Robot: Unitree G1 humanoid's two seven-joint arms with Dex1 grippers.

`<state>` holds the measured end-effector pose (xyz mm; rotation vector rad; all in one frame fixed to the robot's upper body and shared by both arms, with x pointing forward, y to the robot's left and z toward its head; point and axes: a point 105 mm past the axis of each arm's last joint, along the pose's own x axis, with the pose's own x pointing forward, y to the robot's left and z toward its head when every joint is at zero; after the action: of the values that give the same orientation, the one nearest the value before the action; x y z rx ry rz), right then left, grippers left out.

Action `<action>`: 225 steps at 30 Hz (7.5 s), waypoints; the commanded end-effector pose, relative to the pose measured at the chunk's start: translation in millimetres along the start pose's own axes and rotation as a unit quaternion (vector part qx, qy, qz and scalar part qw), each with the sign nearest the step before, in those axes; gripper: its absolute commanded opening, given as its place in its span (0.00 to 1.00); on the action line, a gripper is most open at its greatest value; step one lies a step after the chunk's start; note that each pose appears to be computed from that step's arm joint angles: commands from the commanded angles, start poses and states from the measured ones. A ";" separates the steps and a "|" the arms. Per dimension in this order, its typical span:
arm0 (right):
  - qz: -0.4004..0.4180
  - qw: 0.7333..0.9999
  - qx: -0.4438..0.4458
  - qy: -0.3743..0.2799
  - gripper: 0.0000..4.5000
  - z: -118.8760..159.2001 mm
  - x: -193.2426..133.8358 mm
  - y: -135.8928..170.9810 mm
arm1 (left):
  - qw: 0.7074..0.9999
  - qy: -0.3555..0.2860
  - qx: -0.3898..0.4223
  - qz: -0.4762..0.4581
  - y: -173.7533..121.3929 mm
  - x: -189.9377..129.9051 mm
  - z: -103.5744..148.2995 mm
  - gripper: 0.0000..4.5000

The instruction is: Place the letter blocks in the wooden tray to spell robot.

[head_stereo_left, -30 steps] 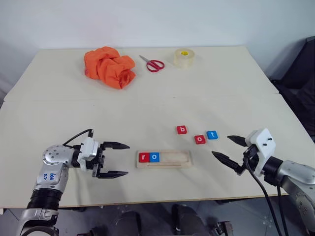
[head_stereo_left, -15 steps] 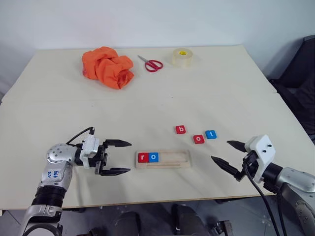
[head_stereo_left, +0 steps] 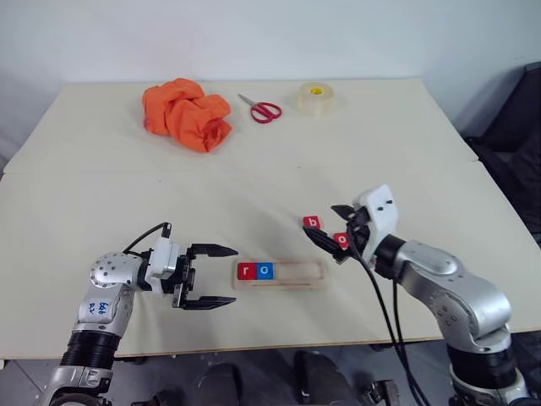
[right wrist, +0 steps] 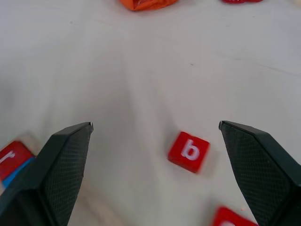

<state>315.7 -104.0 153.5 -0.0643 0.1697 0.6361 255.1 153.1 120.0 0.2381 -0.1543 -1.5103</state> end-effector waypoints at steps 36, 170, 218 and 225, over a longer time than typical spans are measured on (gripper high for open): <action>-0.172 0.984 0.024 -0.026 0.33 14.0 1.6 -17.6 | 1.000 0.011 0.007 0.011 -4.1 -14.9 -0.9 1.00; 0.340 0.834 -0.353 0.253 0.32 -15.9 22.9 63.6 | 0.997 0.004 0.036 0.064 0.4 -19.7 -7.8 1.00; 0.358 0.847 -0.341 0.195 0.01 -17.9 23.8 59.7 | 0.997 0.004 0.037 0.074 3.3 -17.8 -8.2 1.00; 0.362 0.846 -0.341 0.190 0.01 -19.0 24.0 62.4 | 0.996 0.005 0.039 0.078 5.3 -17.2 -8.7 1.00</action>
<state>297.6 -44.8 125.6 -0.8388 0.3878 1.4133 260.5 169.9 105.8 0.2651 -0.1881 -1.3600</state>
